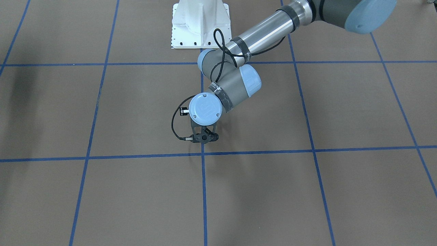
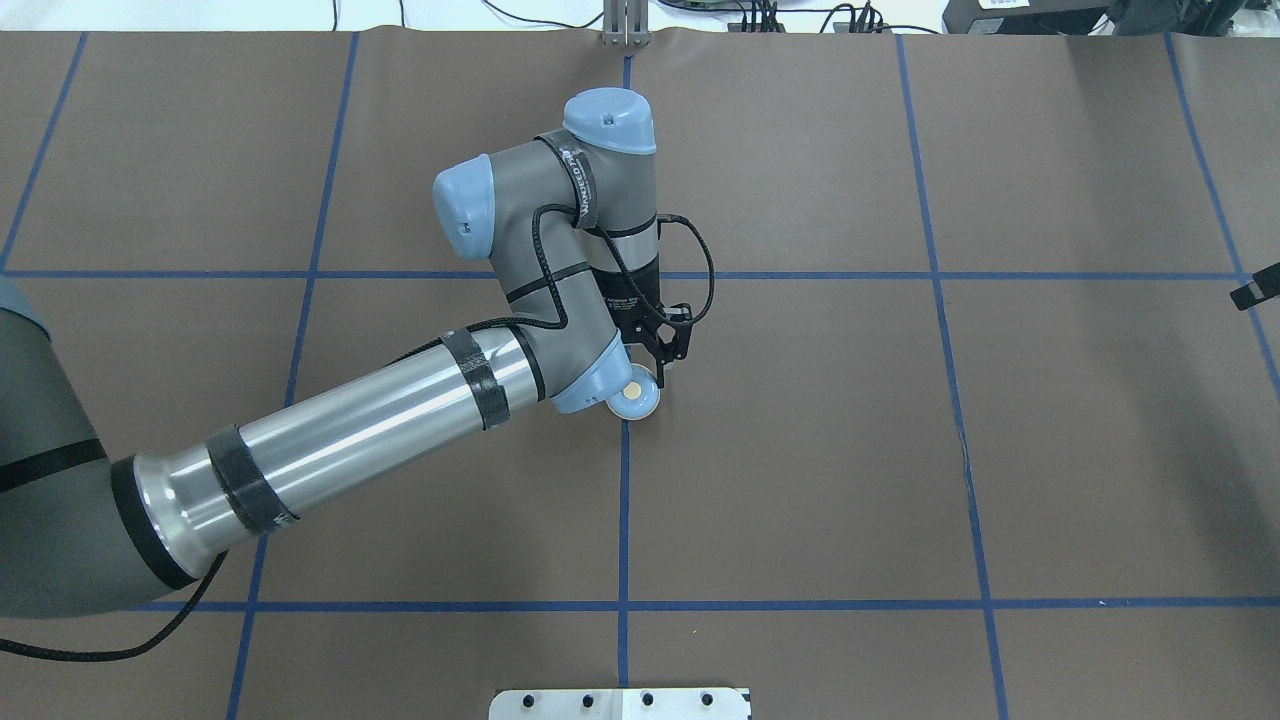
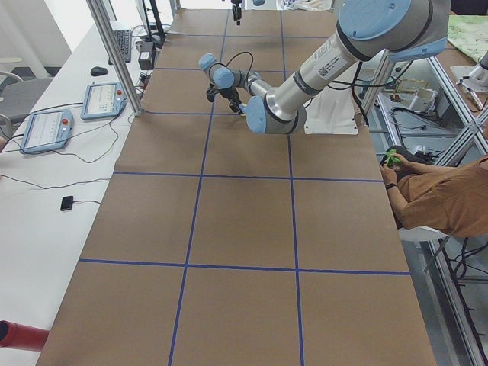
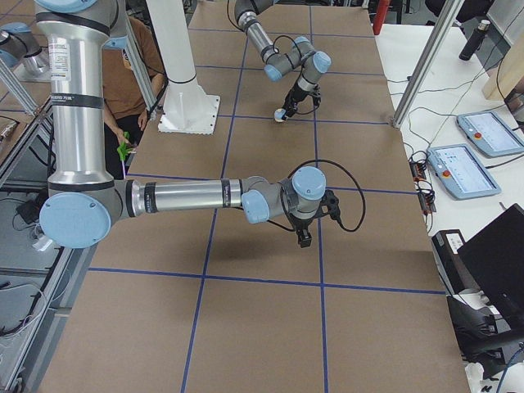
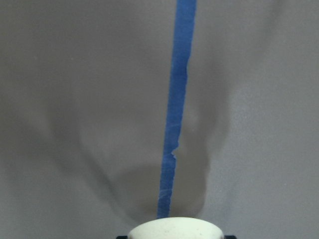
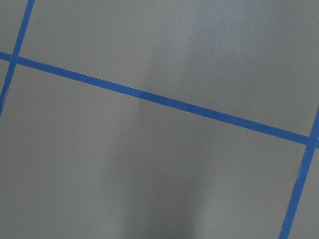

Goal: Place and press bell with both arms
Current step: 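Lower the bell onto the table and open the left gripper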

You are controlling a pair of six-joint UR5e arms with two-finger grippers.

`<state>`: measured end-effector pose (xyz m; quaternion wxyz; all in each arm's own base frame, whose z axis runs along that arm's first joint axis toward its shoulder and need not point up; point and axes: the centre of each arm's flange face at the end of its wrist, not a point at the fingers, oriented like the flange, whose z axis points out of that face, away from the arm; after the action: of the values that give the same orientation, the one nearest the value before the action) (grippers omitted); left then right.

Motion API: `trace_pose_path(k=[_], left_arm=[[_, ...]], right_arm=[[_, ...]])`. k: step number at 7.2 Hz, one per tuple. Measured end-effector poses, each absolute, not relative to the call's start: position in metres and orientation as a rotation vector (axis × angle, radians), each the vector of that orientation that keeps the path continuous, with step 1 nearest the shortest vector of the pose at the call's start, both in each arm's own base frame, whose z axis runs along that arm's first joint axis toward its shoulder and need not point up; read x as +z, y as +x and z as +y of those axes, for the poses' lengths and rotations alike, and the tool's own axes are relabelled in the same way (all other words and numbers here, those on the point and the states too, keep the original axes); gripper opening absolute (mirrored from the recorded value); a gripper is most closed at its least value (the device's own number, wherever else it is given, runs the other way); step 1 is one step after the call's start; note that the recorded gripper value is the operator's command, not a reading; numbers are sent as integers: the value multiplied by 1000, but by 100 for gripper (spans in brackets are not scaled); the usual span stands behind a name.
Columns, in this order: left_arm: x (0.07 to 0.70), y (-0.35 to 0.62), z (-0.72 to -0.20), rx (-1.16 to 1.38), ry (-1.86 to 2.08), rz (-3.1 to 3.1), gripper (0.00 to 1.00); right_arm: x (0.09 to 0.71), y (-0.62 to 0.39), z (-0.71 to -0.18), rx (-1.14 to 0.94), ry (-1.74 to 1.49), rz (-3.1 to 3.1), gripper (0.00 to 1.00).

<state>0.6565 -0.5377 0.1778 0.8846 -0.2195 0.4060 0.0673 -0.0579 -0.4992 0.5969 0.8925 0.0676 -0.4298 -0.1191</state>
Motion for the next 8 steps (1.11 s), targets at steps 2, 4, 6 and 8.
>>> trace_pose_path(k=[2, 4, 6, 8], left_arm=[[179, 660, -534, 145, -456, 845, 87], [181, 665, -529, 156, -439, 847, 99], [178, 663, -530, 150, -430, 851, 99], [149, 625, -550, 96, -394, 899, 99]], right_arm=[[597, -58, -499, -247, 141, -892, 100], [597, -58, -499, -247, 141, -892, 100], [596, -58, -499, -248, 142, -892, 100], [594, -58, -501, -251, 147, -893, 100]])
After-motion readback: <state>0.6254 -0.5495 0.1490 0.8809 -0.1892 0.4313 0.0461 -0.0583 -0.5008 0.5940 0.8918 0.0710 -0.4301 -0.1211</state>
